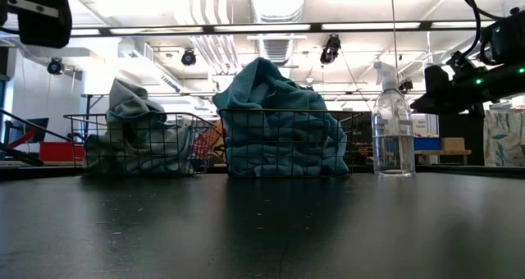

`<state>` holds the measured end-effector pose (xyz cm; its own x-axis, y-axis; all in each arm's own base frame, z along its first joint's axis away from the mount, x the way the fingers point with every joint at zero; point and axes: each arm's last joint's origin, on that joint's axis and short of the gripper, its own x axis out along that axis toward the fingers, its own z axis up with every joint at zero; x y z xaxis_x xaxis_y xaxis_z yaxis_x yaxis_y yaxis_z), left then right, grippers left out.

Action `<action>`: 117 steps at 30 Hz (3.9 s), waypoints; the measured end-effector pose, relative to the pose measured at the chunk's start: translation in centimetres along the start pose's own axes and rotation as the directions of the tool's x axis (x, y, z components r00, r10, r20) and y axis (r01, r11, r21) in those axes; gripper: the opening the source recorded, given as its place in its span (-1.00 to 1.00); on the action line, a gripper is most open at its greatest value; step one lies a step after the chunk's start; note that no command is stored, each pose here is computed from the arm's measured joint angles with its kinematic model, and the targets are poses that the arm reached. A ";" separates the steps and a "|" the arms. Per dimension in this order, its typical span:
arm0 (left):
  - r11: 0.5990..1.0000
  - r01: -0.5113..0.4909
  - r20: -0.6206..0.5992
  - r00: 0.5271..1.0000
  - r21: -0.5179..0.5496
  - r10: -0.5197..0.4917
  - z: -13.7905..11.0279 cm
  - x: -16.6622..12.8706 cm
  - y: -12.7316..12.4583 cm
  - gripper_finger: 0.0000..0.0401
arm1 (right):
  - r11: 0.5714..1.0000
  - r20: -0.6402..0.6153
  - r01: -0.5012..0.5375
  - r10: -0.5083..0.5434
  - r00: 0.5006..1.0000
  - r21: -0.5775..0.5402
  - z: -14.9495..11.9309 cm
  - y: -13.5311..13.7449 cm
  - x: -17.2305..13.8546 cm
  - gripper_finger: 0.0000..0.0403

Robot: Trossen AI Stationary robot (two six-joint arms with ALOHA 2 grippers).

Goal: Sort microfiber towel by color & place in baskets
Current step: Return to Home Position

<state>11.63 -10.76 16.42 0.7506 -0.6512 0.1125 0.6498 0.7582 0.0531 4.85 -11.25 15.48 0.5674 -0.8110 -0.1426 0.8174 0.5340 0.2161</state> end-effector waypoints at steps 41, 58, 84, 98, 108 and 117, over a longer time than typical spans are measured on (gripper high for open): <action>0.998 -0.005 0.098 0.995 -0.055 0.011 3.0 -5.3 0.4 -0.58 | 1.000 0.000 0.000 0.000 1.000 0.000 0.0 0.0 0.0 -0.41; 0.904 -0.418 0.016 0.907 -0.092 0.421 2.2 -6.3 1.7 -0.58 | 1.000 0.000 0.001 -0.001 1.000 0.001 0.0 0.0 0.0 -0.41; 0.690 -0.724 -0.052 0.688 0.003 0.723 1.4 -7.8 6.1 -0.58 | 1.000 0.000 0.001 -0.001 1.000 0.000 0.0 0.0 0.0 -0.41; 0.274 -0.960 -0.071 0.270 0.059 0.960 1.1 -11.2 9.5 -0.58 | 1.000 0.000 0.000 0.000 1.000 0.001 0.0 0.0 0.0 -0.41; -0.052 -0.964 -0.106 -0.083 0.262 0.991 0.8 -14.5 10.9 -0.58 | 1.000 0.000 0.001 -0.001 1.000 0.000 0.0 0.0 0.0 -0.41; -0.189 -0.946 -0.149 -0.234 0.265 0.961 0.4 -16.1 11.9 -0.58 | 1.000 0.000 0.000 0.000 1.000 0.000 0.0 0.0 0.0 -0.41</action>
<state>7.26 8.72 15.62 0.4670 0.8756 -0.1234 -0.8641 0.4815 0.1466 4.85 -11.25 15.48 0.5672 -0.8111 -0.1428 0.8176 0.5336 0.2163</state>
